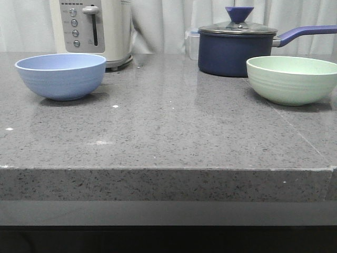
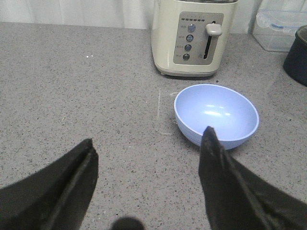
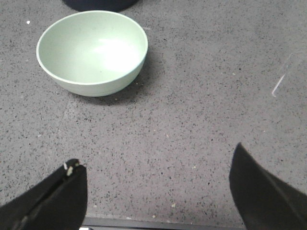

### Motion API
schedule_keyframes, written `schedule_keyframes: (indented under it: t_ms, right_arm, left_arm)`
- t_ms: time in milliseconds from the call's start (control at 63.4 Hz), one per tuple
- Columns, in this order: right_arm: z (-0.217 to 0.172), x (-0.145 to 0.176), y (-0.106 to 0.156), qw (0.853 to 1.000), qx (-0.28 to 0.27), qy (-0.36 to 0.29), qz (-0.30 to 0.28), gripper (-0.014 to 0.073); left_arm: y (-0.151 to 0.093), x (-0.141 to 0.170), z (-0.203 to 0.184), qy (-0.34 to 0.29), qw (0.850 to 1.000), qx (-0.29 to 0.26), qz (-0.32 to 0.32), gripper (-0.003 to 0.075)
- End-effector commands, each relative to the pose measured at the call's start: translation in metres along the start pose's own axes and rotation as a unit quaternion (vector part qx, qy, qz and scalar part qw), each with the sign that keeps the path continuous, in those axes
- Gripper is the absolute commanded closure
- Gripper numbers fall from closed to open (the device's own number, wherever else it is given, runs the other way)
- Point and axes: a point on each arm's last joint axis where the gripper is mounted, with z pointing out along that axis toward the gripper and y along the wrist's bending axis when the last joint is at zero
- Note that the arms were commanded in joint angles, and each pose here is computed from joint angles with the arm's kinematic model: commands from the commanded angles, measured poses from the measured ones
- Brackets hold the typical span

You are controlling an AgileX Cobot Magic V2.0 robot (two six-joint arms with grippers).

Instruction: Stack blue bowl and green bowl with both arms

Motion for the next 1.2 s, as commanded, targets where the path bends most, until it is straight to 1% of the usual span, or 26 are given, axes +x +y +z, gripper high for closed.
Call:
schedule_keyframes:
  t_ms: [0, 126, 205, 284, 394, 473, 694, 867, 993, 1056, 1119, 1182]
  right_arm:
    - [-0.004, -0.013, 0.0, 0.999, 0.004, -0.036, -0.007, -0.0033]
    - [-0.004, -0.018, 0.0, 1.0, 0.002, -0.026, -0.005, -0.0033]
    - [0.0, -0.024, 0.0, 1.0, 0.001, -0.008, -0.004, -0.0033]
    - [0.005, -0.033, 0.0, 1.0, 0.001, 0.012, -0.004, -0.0033]
    - [0.014, -0.046, 0.001, 0.999, 0.001, 0.042, -0.004, -0.0033]
    - [0.021, -0.058, 0.001, 0.998, 0.001, 0.063, -0.003, -0.0033]
    - [0.058, -0.094, 0.002, 0.991, -0.002, 0.131, 0.0, -0.0033]
    - [0.089, -0.12, 0.002, 0.988, -0.006, 0.155, 0.005, -0.0033]
    - [0.118, -0.13, -0.004, 0.983, -0.012, 0.178, 0.037, -0.0033]
    - [0.131, -0.135, -0.01, 0.981, -0.024, 0.186, 0.054, -0.0033]
    - [0.144, -0.137, -0.011, 0.978, -0.052, 0.193, 0.064, -0.0029]
    - [0.158, -0.137, -0.011, 0.974, -0.077, 0.198, 0.073, -0.0003]
  left_arm:
    - [-0.001, -0.014, -0.002, -0.043, 0.999, 0.002, -0.008, 0.0248]
    - [-0.002, -0.013, -0.002, -0.042, 0.999, 0.012, -0.005, 0.0248]
    - [-0.007, -0.014, -0.002, -0.045, 0.998, 0.035, 0.005, 0.0248]
    - [-0.013, -0.014, -0.003, -0.046, 0.996, 0.063, 0.036, 0.0248]
    - [-0.018, -0.013, -0.003, -0.044, 0.994, 0.092, 0.045, 0.0248]
    - [-0.02, -0.013, -0.004, -0.044, 0.993, 0.101, 0.048, 0.0248]
    - [-0.02, -0.013, -0.004, -0.043, 0.992, 0.104, 0.048, 0.0248]
    - [-0.02, -0.012, -0.004, -0.043, 0.992, 0.104, 0.049, 0.0248]
    - [-0.02, -0.012, -0.004, -0.043, 0.992, 0.104, 0.049, 0.0248]
    - [-0.02, -0.012, -0.004, -0.043, 0.992, 0.104, 0.049, 0.0248]
    - [-0.02, -0.012, -0.004, -0.043, 0.992, 0.104, 0.049, 0.0248]
    - [-0.02, -0.012, -0.004, -0.043, 0.992, 0.104, 0.049, 0.0248]
